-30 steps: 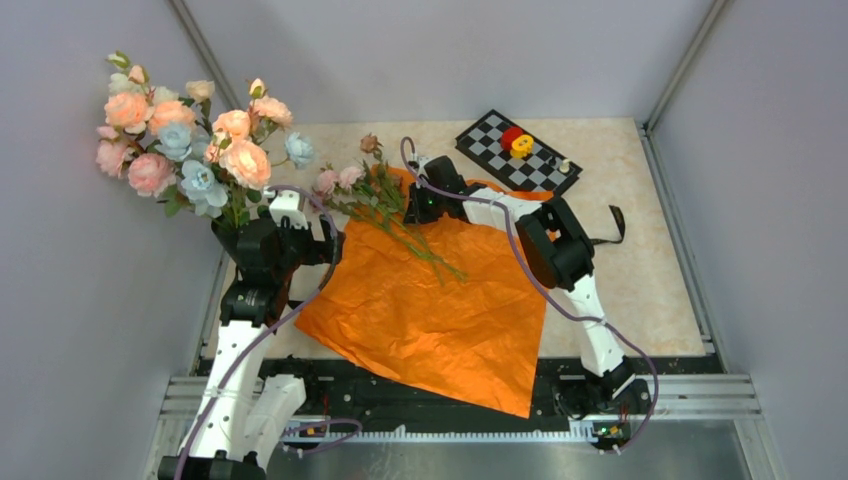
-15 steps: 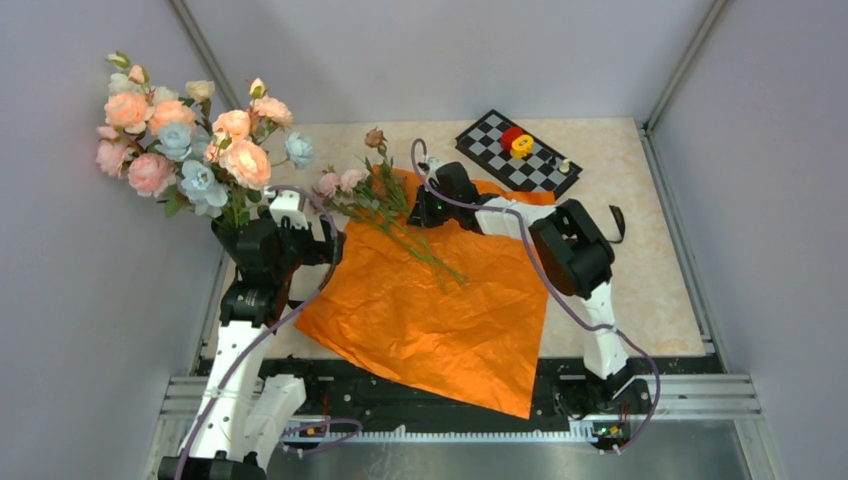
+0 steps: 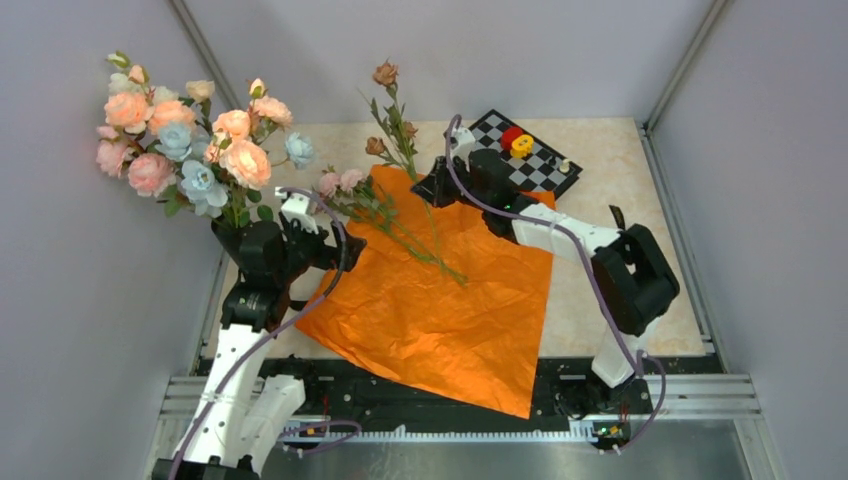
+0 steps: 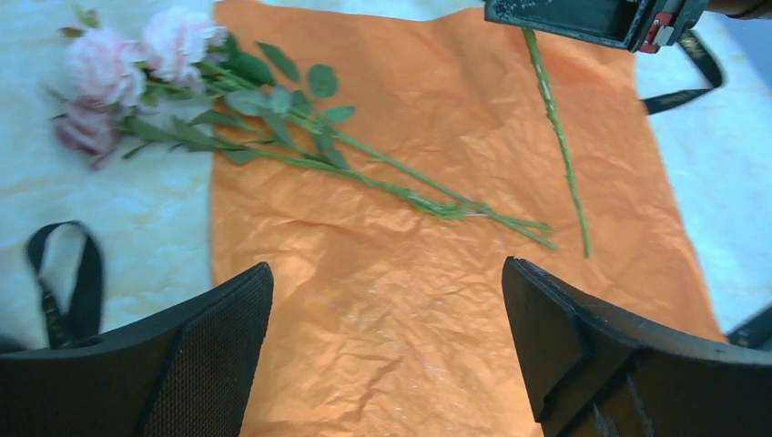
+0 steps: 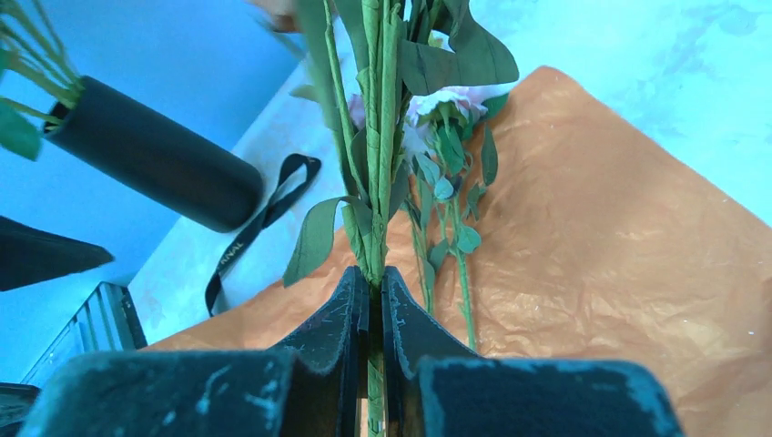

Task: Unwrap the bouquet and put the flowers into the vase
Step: Pick up the fake flower from the wrapping paper.

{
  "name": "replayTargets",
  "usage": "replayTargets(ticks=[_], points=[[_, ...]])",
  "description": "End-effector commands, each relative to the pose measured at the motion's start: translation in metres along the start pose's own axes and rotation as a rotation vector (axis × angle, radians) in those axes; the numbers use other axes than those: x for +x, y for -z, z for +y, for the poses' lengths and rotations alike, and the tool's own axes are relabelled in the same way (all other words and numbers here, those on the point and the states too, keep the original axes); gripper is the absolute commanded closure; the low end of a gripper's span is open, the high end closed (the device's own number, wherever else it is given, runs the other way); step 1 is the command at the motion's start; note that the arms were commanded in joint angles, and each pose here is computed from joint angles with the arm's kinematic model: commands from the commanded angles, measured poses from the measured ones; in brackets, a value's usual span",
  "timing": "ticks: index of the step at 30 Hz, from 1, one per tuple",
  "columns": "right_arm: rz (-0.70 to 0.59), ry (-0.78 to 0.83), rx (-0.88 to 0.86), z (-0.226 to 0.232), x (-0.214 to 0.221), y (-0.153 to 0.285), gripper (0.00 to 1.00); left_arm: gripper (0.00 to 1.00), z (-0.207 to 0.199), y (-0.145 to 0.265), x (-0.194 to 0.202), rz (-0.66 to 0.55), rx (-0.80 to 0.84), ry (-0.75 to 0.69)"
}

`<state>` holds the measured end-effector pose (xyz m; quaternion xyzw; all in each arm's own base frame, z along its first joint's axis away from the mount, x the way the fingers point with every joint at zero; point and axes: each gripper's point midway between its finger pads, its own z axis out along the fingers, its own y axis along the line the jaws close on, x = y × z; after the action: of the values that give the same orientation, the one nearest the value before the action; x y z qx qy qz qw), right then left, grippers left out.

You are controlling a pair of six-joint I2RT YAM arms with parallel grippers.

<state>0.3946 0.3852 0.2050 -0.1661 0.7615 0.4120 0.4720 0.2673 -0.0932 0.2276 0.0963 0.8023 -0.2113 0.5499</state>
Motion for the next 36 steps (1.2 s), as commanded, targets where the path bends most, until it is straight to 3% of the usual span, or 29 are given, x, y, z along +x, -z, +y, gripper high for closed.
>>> replayTargets(ticks=[1,9,15,25,36], points=[[-0.179,0.061,-0.093,0.042,-0.063,0.040,1.00,0.01,-0.044,0.003,-0.040,-0.115,0.175,0.061],[-0.255,0.135,-0.271,0.107,-0.084,0.103,1.00,0.01,-0.110,0.036,-0.128,-0.385,0.481,0.274],[-0.276,0.175,-0.347,0.146,-0.087,0.124,1.00,0.01,-0.135,0.057,-0.175,-0.493,0.640,0.376],[-0.238,0.235,-0.450,0.190,-0.074,0.127,1.00,0.01,-0.136,0.053,-0.196,-0.503,0.611,0.337],[-0.197,0.262,-0.503,0.207,-0.065,0.127,1.00,0.01,-0.131,0.042,-0.200,-0.492,0.588,0.366]])
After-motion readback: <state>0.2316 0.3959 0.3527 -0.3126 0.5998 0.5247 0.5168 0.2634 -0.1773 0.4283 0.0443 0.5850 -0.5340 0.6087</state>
